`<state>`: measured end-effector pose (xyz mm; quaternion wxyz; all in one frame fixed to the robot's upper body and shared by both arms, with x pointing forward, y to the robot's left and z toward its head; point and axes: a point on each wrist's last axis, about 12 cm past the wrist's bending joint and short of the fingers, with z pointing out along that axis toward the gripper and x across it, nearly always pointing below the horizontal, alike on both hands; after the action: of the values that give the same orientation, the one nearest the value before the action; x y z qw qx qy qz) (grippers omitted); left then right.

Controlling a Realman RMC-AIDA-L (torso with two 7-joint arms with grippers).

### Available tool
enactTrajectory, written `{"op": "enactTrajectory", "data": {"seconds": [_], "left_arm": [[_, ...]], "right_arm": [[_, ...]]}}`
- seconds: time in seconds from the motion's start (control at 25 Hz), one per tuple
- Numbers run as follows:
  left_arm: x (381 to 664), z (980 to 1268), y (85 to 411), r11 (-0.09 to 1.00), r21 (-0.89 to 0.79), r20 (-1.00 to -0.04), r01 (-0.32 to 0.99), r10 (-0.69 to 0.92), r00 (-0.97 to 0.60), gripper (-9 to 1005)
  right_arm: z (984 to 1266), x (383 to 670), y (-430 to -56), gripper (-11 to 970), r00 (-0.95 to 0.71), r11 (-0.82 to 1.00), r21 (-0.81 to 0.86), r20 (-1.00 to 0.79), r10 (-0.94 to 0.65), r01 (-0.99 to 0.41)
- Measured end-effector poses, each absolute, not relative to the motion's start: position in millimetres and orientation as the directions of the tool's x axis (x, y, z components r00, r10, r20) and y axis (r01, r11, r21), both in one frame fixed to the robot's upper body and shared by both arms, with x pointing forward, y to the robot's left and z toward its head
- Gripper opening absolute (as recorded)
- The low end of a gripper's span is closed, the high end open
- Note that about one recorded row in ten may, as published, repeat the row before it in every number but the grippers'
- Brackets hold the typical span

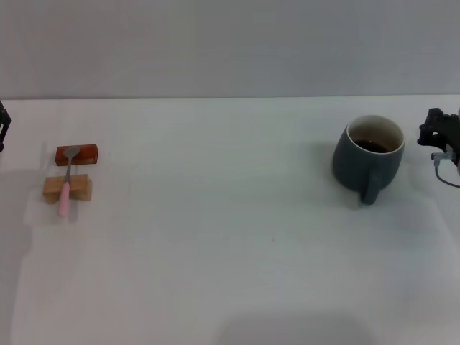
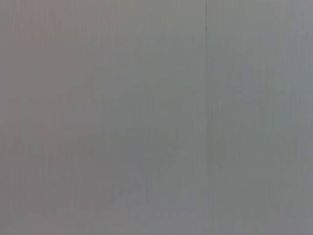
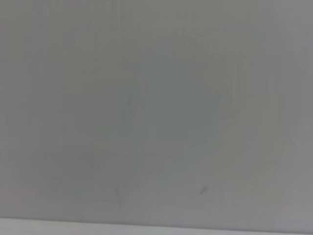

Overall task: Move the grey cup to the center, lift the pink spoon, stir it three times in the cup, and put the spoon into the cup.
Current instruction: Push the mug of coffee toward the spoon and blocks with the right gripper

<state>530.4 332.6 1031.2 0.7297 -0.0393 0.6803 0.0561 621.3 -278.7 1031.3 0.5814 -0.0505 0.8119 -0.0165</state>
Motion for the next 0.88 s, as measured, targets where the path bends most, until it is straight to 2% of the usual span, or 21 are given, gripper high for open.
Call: {"op": "enactTrajectory", "data": {"seconds": [0.88], "left_arm": [[531.0, 1031.7, 331.2, 0.991, 0.018, -0.997, -0.132, 0.028, 0.072, 809]], "right_arm": [[1028.8, 624.4, -253.0, -2, -0.353, 0.985, -0.095, -0.925, -0.141, -0.144]]}}
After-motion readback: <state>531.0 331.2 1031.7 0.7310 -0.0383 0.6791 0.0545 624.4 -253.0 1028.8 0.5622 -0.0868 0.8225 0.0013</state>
